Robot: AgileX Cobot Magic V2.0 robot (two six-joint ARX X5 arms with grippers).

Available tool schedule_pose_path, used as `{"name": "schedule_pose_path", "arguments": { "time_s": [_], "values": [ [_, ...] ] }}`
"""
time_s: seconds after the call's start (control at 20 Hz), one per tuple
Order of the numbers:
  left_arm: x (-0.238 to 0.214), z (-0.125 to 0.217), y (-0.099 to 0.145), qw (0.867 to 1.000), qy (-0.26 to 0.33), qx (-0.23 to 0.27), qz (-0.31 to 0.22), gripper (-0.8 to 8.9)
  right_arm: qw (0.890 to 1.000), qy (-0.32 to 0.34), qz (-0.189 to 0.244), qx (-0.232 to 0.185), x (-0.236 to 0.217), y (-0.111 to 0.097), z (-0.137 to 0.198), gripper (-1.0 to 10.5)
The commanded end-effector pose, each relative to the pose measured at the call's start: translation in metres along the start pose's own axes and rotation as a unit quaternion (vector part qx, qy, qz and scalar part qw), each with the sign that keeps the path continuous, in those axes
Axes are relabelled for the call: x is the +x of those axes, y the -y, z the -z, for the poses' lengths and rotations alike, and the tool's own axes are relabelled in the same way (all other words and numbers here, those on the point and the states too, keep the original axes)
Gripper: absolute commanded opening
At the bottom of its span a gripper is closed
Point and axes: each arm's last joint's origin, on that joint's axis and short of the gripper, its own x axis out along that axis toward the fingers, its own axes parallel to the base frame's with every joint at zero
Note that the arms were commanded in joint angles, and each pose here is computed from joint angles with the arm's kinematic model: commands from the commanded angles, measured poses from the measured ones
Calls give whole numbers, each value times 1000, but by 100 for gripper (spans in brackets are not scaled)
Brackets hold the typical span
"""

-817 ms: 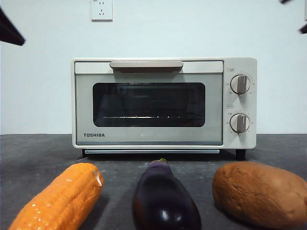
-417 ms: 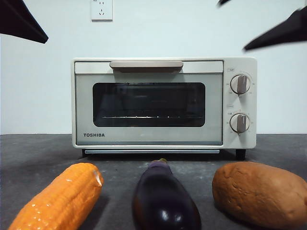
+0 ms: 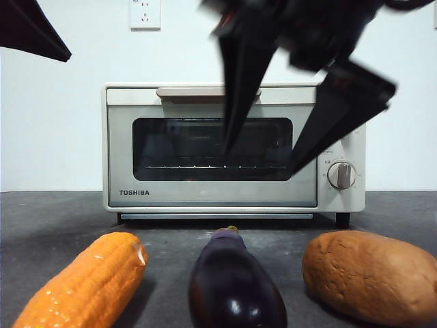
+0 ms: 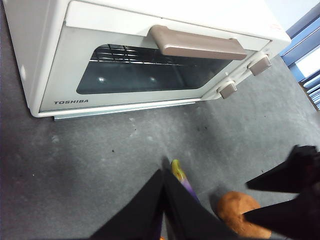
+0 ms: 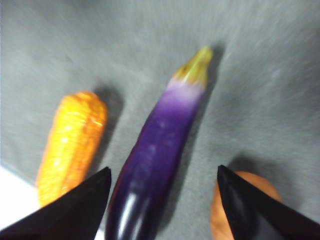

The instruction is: Take the eggplant from the table,put the eggplant in the oven

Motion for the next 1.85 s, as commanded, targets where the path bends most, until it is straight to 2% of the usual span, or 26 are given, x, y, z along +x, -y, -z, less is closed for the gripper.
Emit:
{"name": "schedule_pose_path", "arguments": {
  "time_s": [0.05, 0.2, 0.35, 0.55, 0.8, 0.9, 1.1, 1.25, 1.35, 1.45, 1.65, 1.85],
  "values": [
    [-1, -5, 3, 1000, 7, 13, 2, 6, 1000, -21, 9, -4, 24, -17, -6, 346],
    [-1, -5, 3, 1000, 6, 13, 2, 6, 999, -44, 26, -5, 57, -23, -7, 346],
    [-1, -5, 3, 1000, 6, 15, 2, 6, 996, -71, 52, 1, 83, -19, -4, 346],
    [-1, -5, 3, 1000, 6, 21, 2, 6, 996, -71, 51, 0, 94, -20, -4, 335],
    [-1, -5, 3, 1000, 6, 26, 2, 6, 997, -65, 46, 15, 85, -24, -6, 160],
    [0, -5, 3, 1000, 6, 26, 2, 6, 996, -69, 47, -4, 64, -29, -11, 159],
    [9, -15, 11, 999, -7, 36, 17, 6, 992, -62, 33, -109, -12, -34, -11, 159],
    [24, -29, 22, 998, -21, 51, 19, 6, 979, -41, 13, -201, -64, -28, 6, 159],
    [37, -39, 31, 997, -28, 69, 17, 6, 969, -30, 4, -243, -94, -21, 20, 159],
    [55, -53, 40, 995, -40, 90, 13, 6, 967, -17, -2, -254, -117, -13, 32, 159],
    [92, -81, 58, 987, -73, 139, -28, 6, 967, 32, 8, -254, -150, 1, 49, 159],
    [129, -103, 65, 979, -99, 167, -60, 6, 965, 60, 0, -254, -171, 12, 63, 159]
  ]
}}
